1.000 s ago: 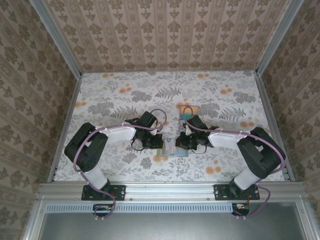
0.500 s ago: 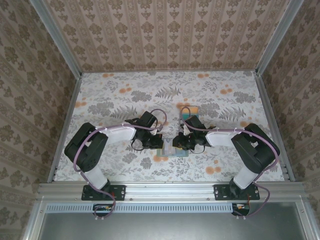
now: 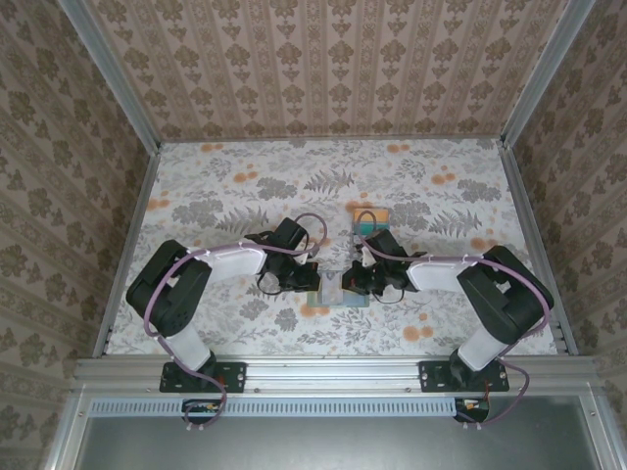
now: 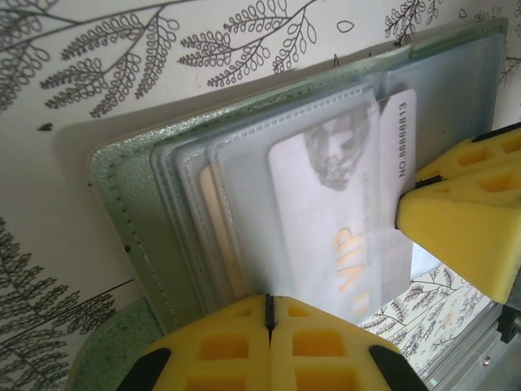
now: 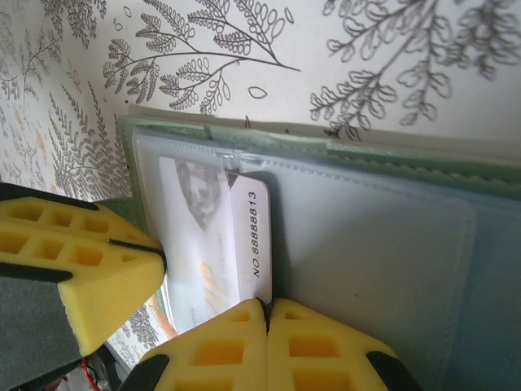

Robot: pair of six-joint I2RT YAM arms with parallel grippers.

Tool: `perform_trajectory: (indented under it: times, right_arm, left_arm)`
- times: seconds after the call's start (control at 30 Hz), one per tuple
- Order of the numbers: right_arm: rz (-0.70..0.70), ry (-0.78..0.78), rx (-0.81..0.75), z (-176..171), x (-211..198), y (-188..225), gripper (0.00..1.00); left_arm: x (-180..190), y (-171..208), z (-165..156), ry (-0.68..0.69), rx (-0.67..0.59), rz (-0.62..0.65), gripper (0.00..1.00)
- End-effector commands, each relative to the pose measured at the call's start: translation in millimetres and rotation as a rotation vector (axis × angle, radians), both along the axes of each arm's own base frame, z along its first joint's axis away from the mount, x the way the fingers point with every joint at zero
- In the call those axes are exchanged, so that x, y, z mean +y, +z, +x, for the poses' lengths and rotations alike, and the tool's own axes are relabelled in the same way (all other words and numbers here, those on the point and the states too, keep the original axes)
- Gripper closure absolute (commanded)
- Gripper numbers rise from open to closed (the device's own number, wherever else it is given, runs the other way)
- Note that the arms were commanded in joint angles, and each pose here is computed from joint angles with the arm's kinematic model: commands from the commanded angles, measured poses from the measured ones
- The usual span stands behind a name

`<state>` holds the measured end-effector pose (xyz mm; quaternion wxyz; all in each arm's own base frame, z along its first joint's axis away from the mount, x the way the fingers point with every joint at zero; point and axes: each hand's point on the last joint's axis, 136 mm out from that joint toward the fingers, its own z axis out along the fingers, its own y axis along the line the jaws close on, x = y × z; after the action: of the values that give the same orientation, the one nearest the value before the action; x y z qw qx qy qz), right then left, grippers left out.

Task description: Take the credit cards out of the card holder

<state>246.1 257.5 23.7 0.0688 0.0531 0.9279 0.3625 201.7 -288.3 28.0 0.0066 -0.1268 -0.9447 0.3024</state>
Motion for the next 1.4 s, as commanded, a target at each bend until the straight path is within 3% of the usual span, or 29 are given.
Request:
perform_trajectory:
  times: [0.0, 0.33, 0.83, 1.0, 1.13, 1.23, 1.37]
  right_arm:
    - [-0.063, -0.062, 0.014, -7.1, -20.5, -8.9, 1.00]
    - [-0.096, -0.121, -0.023, -13.2, -53.9, 1.7, 1.00]
    - [-0.164, 0.033, -0.230, -1.4, -66.4, 92.1, 1.00]
    - [-0.277, 0.151, -0.311, 10.4, -71.5, 125.8, 1.00]
    - [-0.374, 0.295, -0.395, 24.1, -72.9, 144.9, 1.00]
    - [-0.459, 0.437, -0.459, 34.7, -74.8, 152.0, 1.00]
    - [-0.574, 0.618, -0.541, 51.6, -79.0, 150.0, 1.00]
  left_arm:
    - [11.6, -16.2, -4.8, 0.000, 0.028, 0.057, 1.00]
    - [12.4, -14.7, -4.3, 0.000, 0.023, 0.051, 1.00]
    - [6.5, 11.9, 7.4, 0.002, -0.026, 0.002, 0.97]
    - [-2.6, 51.6, 23.5, 0.016, -0.095, -0.066, 0.81]
    - [-4.6, 81.2, 33.4, 0.032, -0.151, -0.113, 0.61]
    - [-0.3, 96.8, 38.2, 0.065, -0.182, -0.143, 0.38]
    - [9.8, 113.4, 40.9, 0.104, -0.229, -0.166, 0.16]
